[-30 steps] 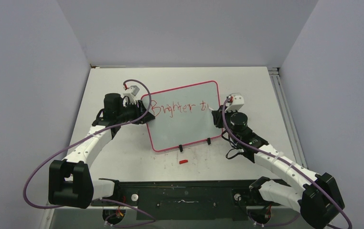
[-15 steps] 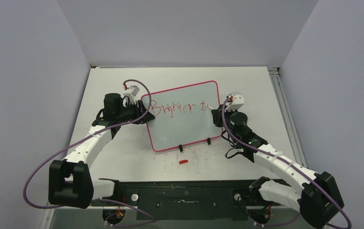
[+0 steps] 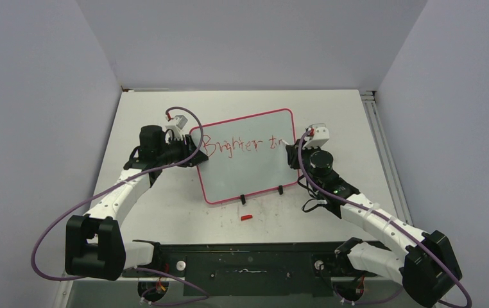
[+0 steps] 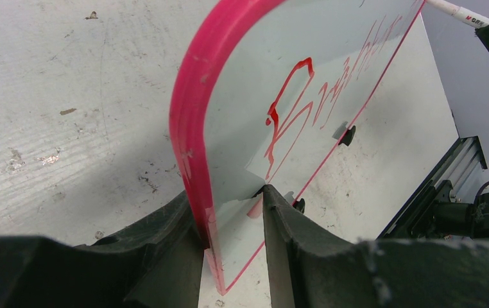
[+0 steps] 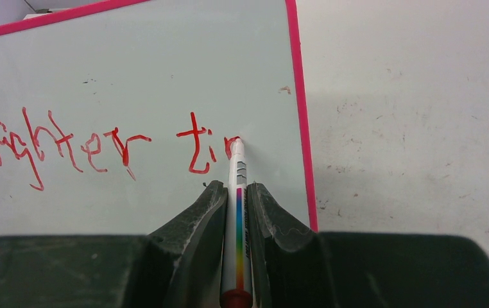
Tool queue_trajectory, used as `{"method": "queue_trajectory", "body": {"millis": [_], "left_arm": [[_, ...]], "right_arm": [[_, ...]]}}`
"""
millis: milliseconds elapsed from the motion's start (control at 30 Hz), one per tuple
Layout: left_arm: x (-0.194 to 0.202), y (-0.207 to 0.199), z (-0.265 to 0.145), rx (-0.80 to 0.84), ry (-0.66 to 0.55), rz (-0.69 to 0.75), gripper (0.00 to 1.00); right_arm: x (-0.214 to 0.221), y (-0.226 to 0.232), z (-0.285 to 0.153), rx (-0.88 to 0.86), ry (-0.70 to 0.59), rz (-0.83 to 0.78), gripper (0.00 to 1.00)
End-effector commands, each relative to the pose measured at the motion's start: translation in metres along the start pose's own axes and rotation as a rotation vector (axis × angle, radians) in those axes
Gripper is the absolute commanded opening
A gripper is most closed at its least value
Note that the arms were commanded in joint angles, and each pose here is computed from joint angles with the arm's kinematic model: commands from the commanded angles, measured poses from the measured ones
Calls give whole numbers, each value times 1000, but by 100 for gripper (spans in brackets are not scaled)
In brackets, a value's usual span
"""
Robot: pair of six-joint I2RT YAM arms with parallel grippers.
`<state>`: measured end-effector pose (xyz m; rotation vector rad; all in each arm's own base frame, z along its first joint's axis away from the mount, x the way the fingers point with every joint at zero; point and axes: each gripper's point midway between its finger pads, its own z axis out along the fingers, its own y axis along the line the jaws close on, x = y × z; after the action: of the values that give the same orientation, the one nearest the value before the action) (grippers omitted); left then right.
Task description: Write a sentence on the whiteboard
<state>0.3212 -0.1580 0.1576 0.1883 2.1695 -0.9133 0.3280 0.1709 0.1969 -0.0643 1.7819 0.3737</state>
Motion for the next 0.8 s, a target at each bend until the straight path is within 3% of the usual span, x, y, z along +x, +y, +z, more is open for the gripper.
{"method": "queue_trajectory", "body": {"millis": [0, 400, 767], "left_arm": [[-29, -14, -8, 26, -86, 68, 33], [-30, -16, -9, 34, -90, 70, 33], [-29, -15, -8, 34, -87, 69, 33]], "right_arm": [[-17, -4, 0, 26, -59, 13, 5], [11, -11, -12, 30, 19, 19, 5], [-4, -6, -6, 20, -32, 33, 5]]}}
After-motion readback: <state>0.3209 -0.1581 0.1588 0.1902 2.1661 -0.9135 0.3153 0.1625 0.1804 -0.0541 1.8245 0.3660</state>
